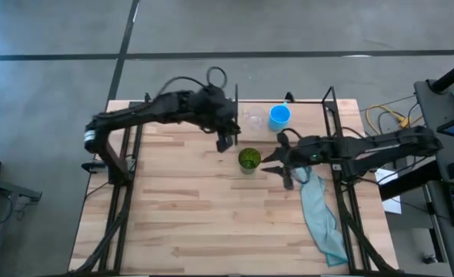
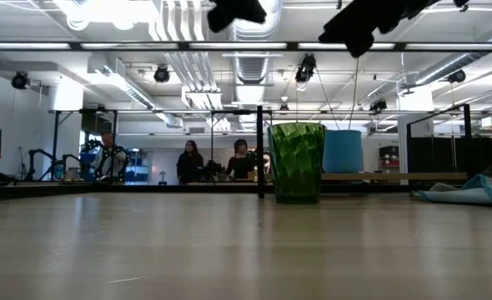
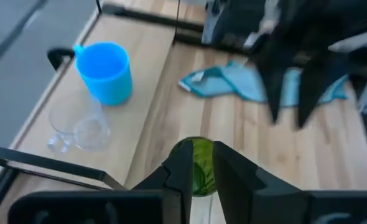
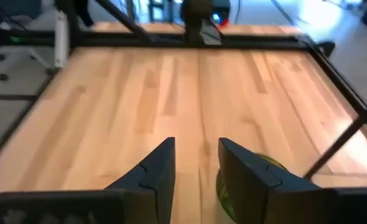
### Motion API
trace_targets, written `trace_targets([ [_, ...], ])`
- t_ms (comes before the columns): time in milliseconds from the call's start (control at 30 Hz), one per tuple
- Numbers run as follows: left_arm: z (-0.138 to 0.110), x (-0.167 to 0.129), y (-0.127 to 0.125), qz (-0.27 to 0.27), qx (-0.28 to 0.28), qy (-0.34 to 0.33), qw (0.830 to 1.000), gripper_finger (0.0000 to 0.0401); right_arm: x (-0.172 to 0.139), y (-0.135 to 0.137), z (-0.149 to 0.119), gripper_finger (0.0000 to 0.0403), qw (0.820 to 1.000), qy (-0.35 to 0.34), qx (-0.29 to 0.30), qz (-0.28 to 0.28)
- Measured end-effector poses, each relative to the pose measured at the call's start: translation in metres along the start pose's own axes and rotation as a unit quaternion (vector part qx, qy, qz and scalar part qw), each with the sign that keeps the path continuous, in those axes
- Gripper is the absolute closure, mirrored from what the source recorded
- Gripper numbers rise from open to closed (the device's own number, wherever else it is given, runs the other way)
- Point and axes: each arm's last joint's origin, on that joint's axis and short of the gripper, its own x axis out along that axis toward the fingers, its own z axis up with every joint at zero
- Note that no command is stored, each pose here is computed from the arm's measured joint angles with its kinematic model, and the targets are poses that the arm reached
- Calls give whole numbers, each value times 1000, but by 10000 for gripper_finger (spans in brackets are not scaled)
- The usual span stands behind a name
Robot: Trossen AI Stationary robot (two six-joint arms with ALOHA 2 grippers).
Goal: Stack small to large cups/mugs on shelf
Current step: Put the green cup on the table
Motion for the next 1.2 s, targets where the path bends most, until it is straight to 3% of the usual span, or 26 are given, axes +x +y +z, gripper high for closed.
trace_targets([
  [233, 6, -56, -5, 2, 5, -63, 998, 356, 32, -5, -14, 284, 998, 47, 32, -16],
  [433, 7, -77, -7, 2, 6, -86, 996, 356, 48, -7, -24, 284, 996, 78, 34, -24],
  [833, 7, -78, -7, 1, 7, -88, 996, 356, 76, -22, -47, 284, 986, 140, 40, -82],
  [1200, 7, -79, -7, 1, 7, -89, 996, 356, 76, -23, -47, 284, 986, 142, 44, -71],
])
